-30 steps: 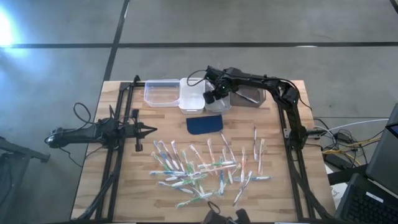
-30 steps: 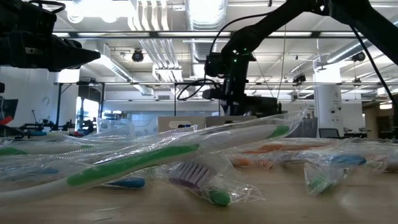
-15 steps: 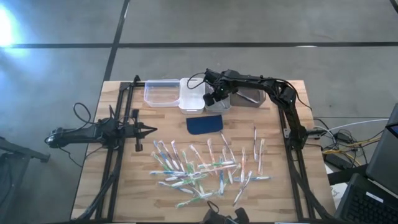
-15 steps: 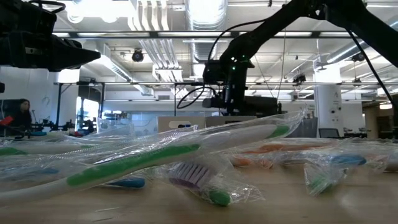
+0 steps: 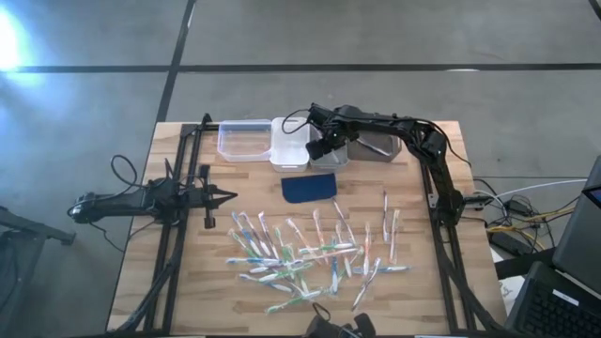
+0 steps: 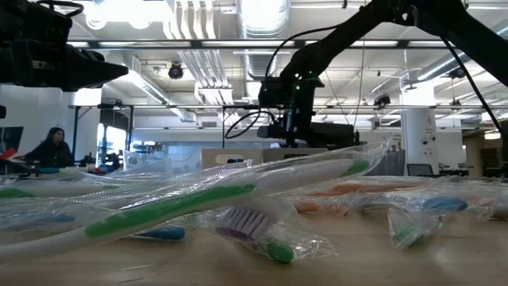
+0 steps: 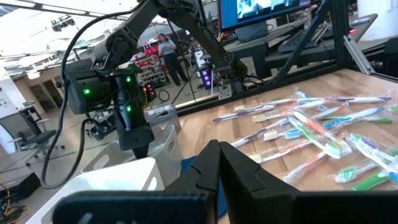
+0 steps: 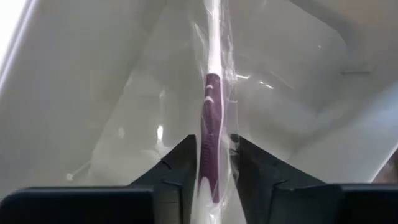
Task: Pick & Place Toothbrushes
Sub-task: Put the violet toothbrush into the gray bin, then put the orange toothbrush into the white bin
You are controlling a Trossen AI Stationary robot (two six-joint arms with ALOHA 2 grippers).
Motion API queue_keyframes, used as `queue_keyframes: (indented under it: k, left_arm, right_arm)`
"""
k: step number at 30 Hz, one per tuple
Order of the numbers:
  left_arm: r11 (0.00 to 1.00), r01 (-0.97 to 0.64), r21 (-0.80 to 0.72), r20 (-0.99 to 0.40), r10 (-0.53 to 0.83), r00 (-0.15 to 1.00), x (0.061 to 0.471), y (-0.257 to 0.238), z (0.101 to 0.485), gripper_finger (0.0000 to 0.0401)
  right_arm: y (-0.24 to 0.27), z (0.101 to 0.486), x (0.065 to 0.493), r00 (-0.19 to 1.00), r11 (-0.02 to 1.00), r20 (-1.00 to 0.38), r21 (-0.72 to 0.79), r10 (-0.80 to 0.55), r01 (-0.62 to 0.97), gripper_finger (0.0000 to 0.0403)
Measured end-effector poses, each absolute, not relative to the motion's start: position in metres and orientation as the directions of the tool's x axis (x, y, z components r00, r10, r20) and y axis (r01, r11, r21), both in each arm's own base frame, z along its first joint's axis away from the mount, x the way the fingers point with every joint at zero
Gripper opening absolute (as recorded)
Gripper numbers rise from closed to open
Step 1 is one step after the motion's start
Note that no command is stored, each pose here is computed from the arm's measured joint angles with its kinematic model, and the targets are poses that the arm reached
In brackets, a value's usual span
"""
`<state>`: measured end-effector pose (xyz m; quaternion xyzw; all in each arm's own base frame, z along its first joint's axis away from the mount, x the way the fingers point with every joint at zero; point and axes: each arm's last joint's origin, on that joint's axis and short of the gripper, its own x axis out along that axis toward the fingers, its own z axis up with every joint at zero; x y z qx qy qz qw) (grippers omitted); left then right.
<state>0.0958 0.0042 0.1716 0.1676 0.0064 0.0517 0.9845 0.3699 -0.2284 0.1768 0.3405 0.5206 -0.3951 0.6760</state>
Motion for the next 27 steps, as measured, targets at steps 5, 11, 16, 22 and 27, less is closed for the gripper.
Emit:
queue_keyframes:
  k: [5,11,16,22,27]
  left_arm:
    - [0.938,-0.100,0.331,0.004,0.104,0.995,0.096,0.004,0.172,0.0012]
    - [0.939,-0.099,0.330,0.005,0.103,0.995,0.096,0.004,0.172,0.0012]
    - [0.939,-0.099,0.330,0.004,0.103,0.995,0.096,0.004,0.172,0.0012]
    - [0.939,-0.099,0.331,0.005,0.103,0.995,0.096,0.004,0.172,0.0012]
    - [0.939,-0.099,0.331,0.005,0.104,0.995,0.096,0.004,0.172,0.0012]
  right_arm:
    - [-0.228,0.177,0.370,0.145,0.463,-0.974,0.048,-0.176,0.885,0.0135]
    - [-0.228,0.179,0.369,0.146,0.481,-0.973,0.044,-0.176,0.875,0.0165]
    - [-0.228,0.197,0.369,0.162,0.487,-0.969,0.052,-0.186,0.872,0.0178]
    - [-0.224,0.230,0.366,0.225,0.499,-0.948,0.086,-0.224,0.862,0.0179]
    - [-0.209,0.260,0.358,0.256,0.528,-0.937,0.096,-0.238,0.844,0.0154]
